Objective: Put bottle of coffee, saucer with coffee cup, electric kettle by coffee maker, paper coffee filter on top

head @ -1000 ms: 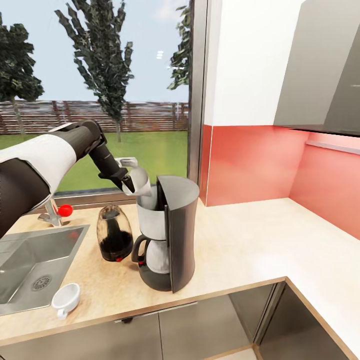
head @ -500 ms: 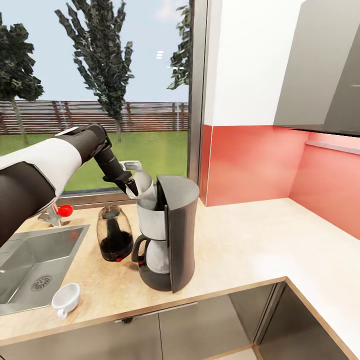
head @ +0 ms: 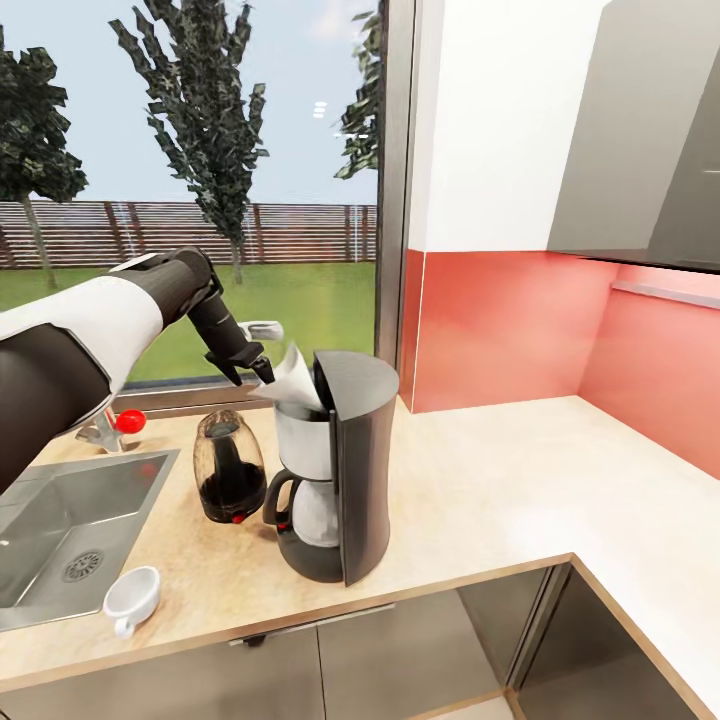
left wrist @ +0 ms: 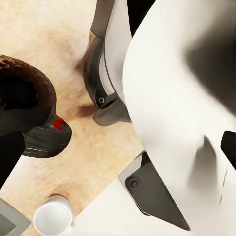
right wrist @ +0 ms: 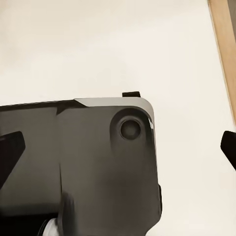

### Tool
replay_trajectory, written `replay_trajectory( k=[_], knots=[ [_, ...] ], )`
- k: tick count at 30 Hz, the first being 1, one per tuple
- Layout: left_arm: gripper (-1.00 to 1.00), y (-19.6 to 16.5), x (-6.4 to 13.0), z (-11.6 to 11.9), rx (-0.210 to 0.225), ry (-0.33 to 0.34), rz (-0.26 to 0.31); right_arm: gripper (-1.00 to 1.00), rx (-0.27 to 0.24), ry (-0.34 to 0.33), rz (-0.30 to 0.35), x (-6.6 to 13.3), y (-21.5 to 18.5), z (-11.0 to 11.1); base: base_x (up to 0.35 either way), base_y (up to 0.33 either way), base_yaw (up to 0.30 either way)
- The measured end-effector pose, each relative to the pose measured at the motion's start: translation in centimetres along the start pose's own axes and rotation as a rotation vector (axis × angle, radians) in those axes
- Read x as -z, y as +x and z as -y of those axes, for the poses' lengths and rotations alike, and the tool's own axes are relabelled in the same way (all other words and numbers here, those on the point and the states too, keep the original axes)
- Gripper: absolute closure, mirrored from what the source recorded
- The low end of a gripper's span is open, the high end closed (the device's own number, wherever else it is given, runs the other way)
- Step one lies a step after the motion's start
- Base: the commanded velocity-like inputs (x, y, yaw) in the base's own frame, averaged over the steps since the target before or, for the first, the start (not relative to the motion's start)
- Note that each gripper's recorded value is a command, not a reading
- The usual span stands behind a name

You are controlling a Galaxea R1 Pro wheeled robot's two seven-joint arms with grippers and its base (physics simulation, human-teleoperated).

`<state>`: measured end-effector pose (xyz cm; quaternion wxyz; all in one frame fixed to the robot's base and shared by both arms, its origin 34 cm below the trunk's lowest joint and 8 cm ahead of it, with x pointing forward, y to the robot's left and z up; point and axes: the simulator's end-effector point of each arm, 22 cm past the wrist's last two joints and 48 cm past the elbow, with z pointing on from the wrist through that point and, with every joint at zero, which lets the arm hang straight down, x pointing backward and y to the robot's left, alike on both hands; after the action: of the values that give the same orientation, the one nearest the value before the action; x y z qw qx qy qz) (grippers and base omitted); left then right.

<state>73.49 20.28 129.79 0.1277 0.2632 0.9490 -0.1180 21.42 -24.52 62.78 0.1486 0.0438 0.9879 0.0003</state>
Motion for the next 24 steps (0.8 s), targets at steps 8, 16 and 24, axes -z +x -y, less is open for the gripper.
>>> replay_trajectory(
  k=[8, 16, 24],
  knots=[
    [-1.00, -0.2, 0.3, 0.1, -0.002, -0.001, 0.006, -1.00, 0.001, 0.000, 0.000, 0.0, 0.0, 0.0, 0.000, 0.000, 0.000],
    [-1.00, -1.5, 1.6, 1.3, -0.010, 0.037, 0.056, -1.00, 0.001, 0.000, 0.000, 0.0, 0.0, 0.0, 0.000, 0.000, 0.000],
    [-1.00, -2.0, 2.3, 1.7, -0.014, 0.051, 0.079, -1.00, 0.001, 0.000, 0.000, 0.0, 0.0, 0.0, 0.000, 0.000, 0.000]
  ],
)
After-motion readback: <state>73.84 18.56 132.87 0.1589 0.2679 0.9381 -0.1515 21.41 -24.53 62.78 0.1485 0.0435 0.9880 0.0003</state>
